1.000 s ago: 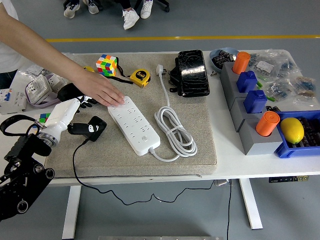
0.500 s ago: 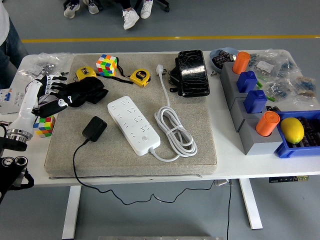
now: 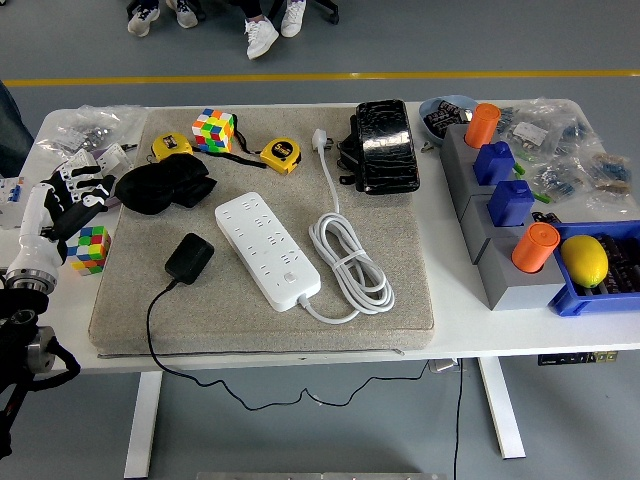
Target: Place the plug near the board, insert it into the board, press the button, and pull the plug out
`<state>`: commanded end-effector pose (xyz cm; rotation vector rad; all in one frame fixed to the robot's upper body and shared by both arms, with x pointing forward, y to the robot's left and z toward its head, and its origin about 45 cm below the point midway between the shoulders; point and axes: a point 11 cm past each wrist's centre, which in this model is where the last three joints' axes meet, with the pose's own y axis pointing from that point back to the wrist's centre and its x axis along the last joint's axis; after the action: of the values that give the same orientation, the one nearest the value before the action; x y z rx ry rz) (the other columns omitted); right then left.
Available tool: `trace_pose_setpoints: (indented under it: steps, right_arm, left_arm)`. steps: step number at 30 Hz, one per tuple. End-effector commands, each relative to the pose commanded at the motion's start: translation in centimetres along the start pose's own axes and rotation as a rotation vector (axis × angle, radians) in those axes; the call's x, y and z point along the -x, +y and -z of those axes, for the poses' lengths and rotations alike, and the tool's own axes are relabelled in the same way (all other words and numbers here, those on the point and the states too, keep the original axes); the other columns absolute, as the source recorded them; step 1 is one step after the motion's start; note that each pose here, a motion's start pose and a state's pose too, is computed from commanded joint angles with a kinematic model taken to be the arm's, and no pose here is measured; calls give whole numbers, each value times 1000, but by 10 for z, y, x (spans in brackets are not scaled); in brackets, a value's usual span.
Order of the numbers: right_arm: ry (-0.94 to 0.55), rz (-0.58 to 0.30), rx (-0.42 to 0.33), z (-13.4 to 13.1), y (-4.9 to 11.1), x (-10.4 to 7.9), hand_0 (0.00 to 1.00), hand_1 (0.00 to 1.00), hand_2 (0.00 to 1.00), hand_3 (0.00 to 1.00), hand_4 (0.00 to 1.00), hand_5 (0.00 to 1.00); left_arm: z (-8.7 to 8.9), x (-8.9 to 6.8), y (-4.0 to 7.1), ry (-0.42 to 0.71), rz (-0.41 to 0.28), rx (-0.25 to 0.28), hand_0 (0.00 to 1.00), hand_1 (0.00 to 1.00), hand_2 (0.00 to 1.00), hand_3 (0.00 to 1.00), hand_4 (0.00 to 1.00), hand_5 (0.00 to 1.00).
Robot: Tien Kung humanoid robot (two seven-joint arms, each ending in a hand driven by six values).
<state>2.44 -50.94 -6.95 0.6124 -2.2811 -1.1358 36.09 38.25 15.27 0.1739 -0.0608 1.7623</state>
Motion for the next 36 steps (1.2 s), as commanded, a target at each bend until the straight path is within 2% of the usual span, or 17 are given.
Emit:
trace_pose_setpoints:
  steps: [9,17,36]
  right_arm:
    - [3,9,1,0,0,5,547,614,557,512,857,387]
    - [9,15,1,2,-1,9,548,614,557,512,856,385]
    - [33,22,4,5,-2,13,550,614,561,513,857,390]
  left_arm:
    - [-3,-3,0,-5,2,-5,370,485,526,558,802,307]
    - [-11,-5,-2,-1,0,15,372,487,526,558,801,309]
    - [-4,-13,2,-23,-3,-6,372,473,526,559,799,316]
